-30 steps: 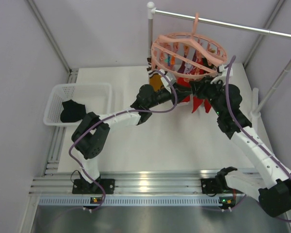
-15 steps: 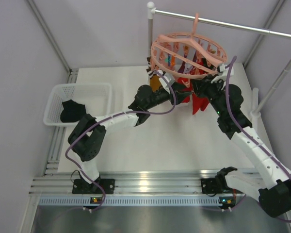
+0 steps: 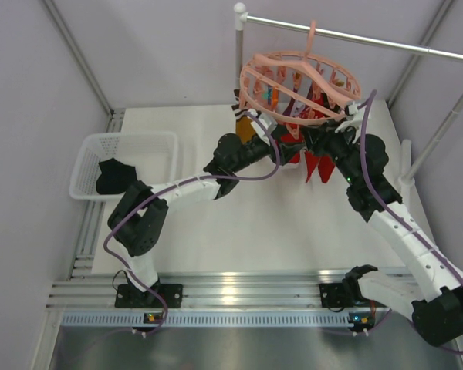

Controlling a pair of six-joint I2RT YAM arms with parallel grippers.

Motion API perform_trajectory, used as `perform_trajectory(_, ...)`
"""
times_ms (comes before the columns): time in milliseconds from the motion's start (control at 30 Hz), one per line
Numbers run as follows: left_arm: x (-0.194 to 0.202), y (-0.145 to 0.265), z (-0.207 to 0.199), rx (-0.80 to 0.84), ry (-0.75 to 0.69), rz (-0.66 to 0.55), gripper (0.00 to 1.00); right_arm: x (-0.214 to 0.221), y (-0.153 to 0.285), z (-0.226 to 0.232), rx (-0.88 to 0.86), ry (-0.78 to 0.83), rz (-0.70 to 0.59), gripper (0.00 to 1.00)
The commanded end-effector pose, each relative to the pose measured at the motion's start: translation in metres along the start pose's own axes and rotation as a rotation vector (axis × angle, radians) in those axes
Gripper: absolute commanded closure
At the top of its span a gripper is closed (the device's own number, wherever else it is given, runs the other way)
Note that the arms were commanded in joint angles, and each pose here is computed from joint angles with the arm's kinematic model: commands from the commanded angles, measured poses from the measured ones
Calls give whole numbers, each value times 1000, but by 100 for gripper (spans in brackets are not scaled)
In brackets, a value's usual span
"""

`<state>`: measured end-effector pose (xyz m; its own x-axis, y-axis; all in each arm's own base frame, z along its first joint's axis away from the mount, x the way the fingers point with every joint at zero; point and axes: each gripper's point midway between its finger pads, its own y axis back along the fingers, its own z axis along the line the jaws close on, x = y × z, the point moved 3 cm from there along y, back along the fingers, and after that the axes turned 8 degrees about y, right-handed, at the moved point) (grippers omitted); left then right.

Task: Clip the socks to the hanger
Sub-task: Adjust the sock on the hanger, then open the clamp at the hanger.

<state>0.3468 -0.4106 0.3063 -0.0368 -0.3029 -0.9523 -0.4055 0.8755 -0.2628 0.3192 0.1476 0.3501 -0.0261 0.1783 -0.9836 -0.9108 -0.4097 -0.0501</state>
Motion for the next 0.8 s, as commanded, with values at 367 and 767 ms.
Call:
perform_trajectory(367, -37, -13, -6, 104, -19, -135, 56, -33, 2, 13, -64, 1, -98, 66)
perform_trajectory(767, -32, -4, -13, 110, -35, -69, 88, -38, 5, 24, -198, 26, -120, 44)
